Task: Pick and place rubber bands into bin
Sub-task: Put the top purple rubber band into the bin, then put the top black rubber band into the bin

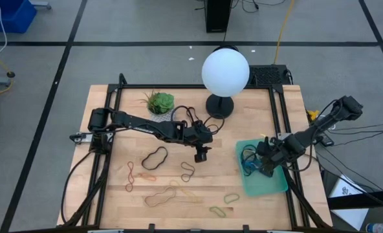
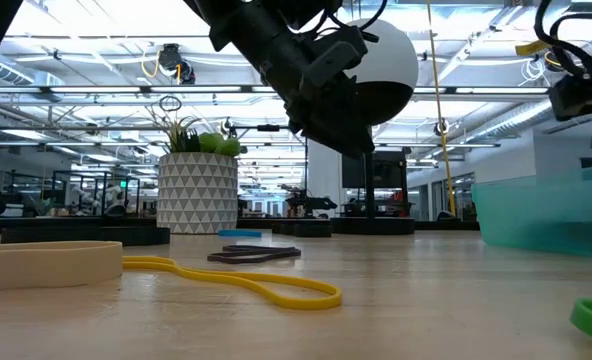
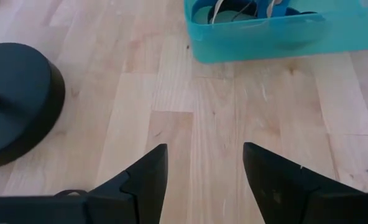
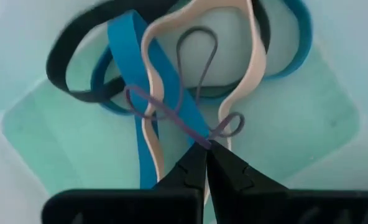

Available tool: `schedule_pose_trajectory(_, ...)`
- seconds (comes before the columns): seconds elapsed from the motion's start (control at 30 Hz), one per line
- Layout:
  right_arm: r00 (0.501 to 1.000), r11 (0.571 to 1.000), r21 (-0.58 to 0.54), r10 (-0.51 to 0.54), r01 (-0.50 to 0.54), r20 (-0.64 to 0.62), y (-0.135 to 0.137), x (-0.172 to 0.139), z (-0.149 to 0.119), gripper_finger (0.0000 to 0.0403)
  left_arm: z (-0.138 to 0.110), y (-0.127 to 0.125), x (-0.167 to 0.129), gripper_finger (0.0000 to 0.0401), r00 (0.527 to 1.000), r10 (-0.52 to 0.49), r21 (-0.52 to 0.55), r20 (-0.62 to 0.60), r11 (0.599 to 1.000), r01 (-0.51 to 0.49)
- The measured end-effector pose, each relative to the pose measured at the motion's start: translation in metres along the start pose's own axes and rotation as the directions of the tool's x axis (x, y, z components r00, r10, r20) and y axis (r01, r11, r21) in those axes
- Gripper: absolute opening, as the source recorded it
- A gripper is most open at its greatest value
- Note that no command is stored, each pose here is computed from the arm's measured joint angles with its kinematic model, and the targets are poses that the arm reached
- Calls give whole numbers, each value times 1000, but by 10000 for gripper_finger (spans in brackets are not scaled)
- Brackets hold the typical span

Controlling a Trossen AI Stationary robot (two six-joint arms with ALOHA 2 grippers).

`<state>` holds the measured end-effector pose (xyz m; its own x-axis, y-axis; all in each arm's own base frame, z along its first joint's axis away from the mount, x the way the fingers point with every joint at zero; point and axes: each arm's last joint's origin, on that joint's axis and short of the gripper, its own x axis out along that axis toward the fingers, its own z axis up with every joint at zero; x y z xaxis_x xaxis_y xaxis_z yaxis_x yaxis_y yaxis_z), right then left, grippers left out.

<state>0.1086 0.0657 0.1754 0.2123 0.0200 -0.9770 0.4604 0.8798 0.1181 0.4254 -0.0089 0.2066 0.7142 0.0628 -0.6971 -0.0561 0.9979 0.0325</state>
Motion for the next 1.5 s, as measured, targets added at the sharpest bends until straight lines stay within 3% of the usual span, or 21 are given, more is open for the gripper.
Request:
schedule_pose_trajectory(0.23,1000,1000,1,-10,10,2,-1,2,0,34,0,0,0,216,1000,0,3,1,1000,0)
schedule_pose_trajectory(0.67,1000,999,40,-4,3,29,-3,-1,0,137,0,0,0,216,1000,-1,-2,1,1000,1)
schedule_pose_trajectory(0.87,972,999,-50,-9,22,233,2,-22,11,143,0,0,0,216,1000,-1,-30,-5,1000,0)
schedule_pose_trajectory(0.97,935,992,-115,-5,49,356,6,-36,18,140,-3,1,0,216,1000,1,-36,-26,999,-2)
schedule_pose_trajectory(1.1,874,981,-183,40,57,485,12,-44,25,140,-4,10,1,216,999,26,-138,-45,990,-33)
schedule_pose_trajectory(1.3,830,963,-263,99,60,549,19,-48,31,141,-15,34,0,216,982,102,-165,-157,978,-128)
schedule_pose_trajectory(1.5,824,960,-272,105,62,557,20,-47,31,141,-20,63,0,216,969,140,-176,-202,968,-176)
